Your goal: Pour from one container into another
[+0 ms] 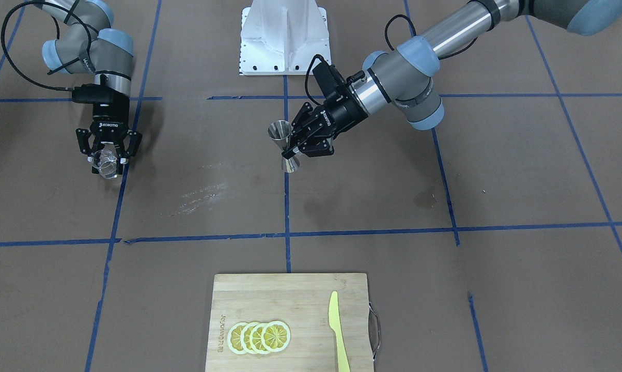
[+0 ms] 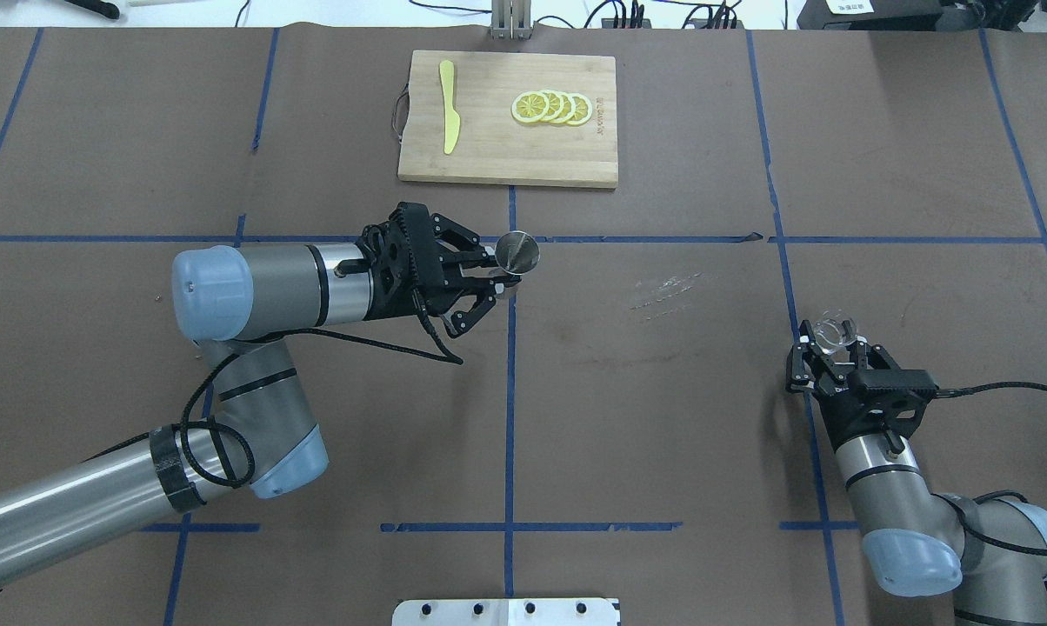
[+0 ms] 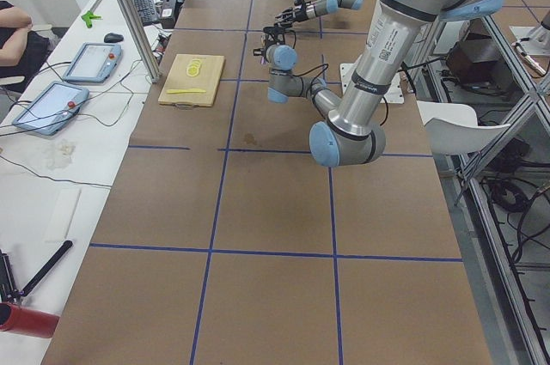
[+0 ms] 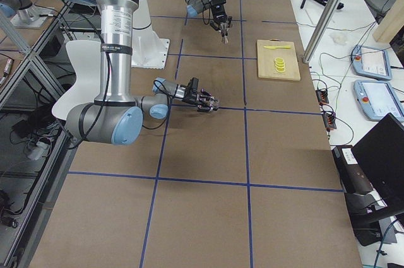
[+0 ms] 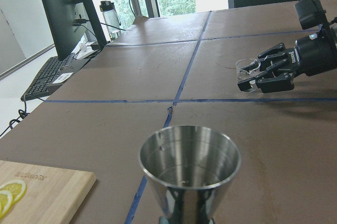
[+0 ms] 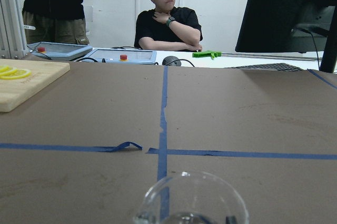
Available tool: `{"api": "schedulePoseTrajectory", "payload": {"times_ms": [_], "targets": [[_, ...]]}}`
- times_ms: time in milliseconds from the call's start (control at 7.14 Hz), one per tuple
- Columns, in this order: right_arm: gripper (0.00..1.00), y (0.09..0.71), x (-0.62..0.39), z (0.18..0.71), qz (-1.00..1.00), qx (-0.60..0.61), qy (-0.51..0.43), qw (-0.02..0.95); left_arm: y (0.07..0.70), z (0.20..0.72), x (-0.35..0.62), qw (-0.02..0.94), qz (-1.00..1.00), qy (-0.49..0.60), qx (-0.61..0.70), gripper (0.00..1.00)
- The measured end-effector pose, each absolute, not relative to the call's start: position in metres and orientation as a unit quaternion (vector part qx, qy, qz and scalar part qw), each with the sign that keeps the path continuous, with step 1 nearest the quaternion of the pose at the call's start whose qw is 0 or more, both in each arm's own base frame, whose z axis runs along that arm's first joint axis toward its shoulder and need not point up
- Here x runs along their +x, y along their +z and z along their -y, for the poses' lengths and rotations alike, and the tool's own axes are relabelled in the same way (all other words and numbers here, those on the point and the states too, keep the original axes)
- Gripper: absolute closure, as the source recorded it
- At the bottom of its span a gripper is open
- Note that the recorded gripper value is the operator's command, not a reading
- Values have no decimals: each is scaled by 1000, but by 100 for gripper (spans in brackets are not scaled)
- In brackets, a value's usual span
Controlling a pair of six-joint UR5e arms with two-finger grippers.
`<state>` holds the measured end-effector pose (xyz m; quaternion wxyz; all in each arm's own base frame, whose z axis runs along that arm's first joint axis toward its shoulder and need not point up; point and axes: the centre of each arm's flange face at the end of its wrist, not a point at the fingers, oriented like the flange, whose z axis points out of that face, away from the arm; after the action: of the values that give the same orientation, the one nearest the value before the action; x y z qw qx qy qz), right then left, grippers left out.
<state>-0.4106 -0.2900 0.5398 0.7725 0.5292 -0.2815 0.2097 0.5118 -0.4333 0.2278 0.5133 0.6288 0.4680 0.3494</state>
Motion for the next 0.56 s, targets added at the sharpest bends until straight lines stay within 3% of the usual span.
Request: {"api": "schedulePoseTrajectory", "payload": {"times_ms": [560], "targets": [[100, 551, -374, 292, 336, 577, 178, 723, 225, 428, 505, 507, -471, 348, 632, 100]]}}
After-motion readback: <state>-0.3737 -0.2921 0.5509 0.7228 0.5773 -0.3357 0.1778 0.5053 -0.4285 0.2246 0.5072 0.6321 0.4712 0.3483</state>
